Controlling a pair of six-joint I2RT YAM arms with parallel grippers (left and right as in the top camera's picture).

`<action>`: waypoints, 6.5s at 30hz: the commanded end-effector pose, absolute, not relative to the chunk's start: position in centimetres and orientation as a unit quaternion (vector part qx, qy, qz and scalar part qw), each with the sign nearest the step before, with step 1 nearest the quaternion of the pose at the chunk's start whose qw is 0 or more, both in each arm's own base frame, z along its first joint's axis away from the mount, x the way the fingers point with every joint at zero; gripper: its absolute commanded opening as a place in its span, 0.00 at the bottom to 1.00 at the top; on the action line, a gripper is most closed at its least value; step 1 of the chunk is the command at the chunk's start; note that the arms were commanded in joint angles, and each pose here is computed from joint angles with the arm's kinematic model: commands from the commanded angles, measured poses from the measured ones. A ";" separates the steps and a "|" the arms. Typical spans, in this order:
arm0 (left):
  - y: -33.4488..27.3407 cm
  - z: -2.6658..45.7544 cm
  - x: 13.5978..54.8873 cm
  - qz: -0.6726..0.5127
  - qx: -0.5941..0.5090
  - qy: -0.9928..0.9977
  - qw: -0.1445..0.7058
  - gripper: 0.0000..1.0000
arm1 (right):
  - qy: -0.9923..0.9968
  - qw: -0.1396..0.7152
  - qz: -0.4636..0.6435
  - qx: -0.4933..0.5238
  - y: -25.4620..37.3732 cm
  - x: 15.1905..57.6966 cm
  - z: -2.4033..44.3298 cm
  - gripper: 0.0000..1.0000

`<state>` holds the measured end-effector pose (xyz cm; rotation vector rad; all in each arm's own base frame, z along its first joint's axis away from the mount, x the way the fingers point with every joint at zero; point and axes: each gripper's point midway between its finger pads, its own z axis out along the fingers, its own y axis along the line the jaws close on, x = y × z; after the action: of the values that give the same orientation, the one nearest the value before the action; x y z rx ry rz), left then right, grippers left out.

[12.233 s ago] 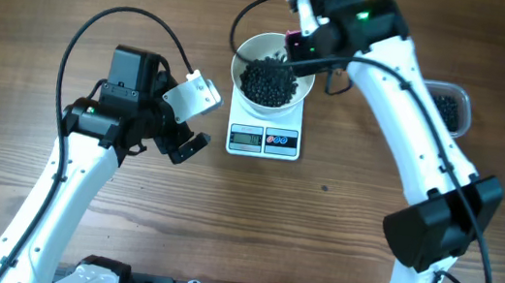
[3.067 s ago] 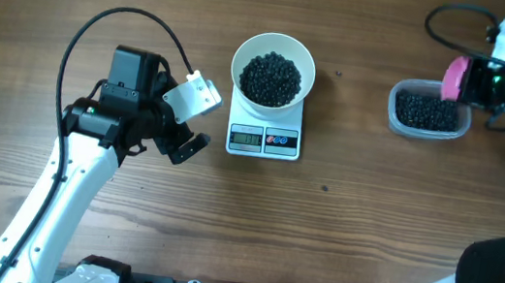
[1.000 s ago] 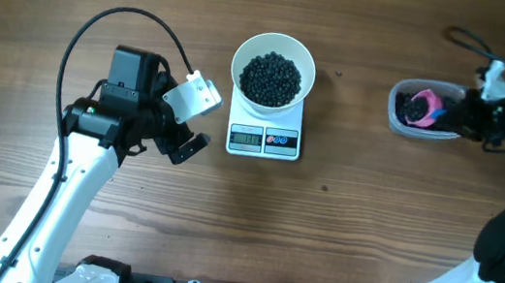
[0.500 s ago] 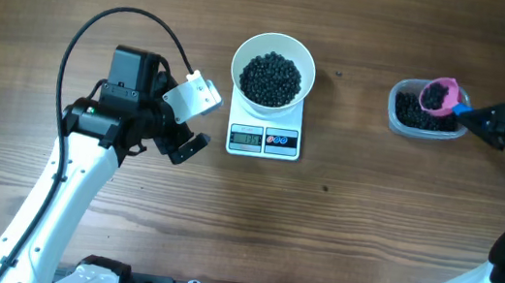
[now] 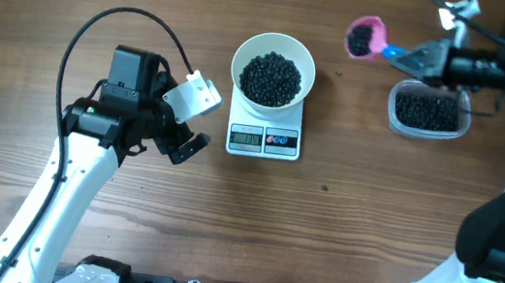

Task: Scoop item into bowl and weigh 150g on scale
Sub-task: 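Carry the scoop over the white bowl and tip beans in, then lift the scoop away from the bowl toward the tub, then lower the pink scoop into the white bowl with the right gripper, then lift the scoop out of the bowl and carry it to the tub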

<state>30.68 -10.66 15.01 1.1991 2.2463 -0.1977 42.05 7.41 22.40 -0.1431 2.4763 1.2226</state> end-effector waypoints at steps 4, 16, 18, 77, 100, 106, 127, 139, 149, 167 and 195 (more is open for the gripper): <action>-10.8 14.8 30.5 -0.081 0.455 0.838 0.289 1.00 | 0.901 0.158 0.393 -0.094 14.0 41.7 22.9 0.04; -10.8 14.8 30.5 -0.081 0.455 0.838 0.289 1.00 | 0.958 0.185 0.098 -0.195 19.7 40.8 18.4 0.04; -10.8 14.8 30.5 -0.081 0.455 0.838 0.289 1.00 | 0.957 0.200 0.046 -0.206 19.8 40.9 18.3 0.04; -10.8 14.8 30.5 -0.081 0.455 0.838 0.289 1.00 | 0.934 0.310 0.166 -0.061 3.4 44.6 26.1 0.04; -10.8 14.8 30.5 -0.081 0.456 0.838 0.289 1.00 | 0.940 0.271 0.073 -0.195 24.9 44.2 17.8 0.05; -10.8 14.8 30.5 -0.081 0.455 0.838 0.289 1.00 | 0.947 0.260 0.030 -0.188 23.4 44.0 17.2 0.04; -10.8 14.8 30.5 -0.081 0.455 0.838 0.289 1.00 | 0.957 0.169 -0.029 -0.235 22.8 41.7 11.6 0.04; -10.8 14.8 30.5 -0.081 0.455 0.838 0.289 1.00 | 0.938 0.146 0.095 -0.299 27.8 39.5 11.5 0.04; -10.8 14.8 30.5 -0.081 0.455 0.838 0.289 1.00 | 0.955 0.136 0.154 -0.215 26.2 41.0 12.0 0.04; -10.8 14.8 30.5 -0.081 0.455 0.838 0.289 1.00 | 0.916 0.182 0.325 -0.146 22.2 44.2 20.3 0.04; -10.8 14.8 30.5 -0.081 0.455 0.838 0.289 1.00 | 0.928 0.170 0.328 -0.054 8.5 40.5 24.7 0.04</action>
<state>30.67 -10.67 15.01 1.1992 2.2461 -0.1982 41.30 11.99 21.49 -0.1416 2.7152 0.9733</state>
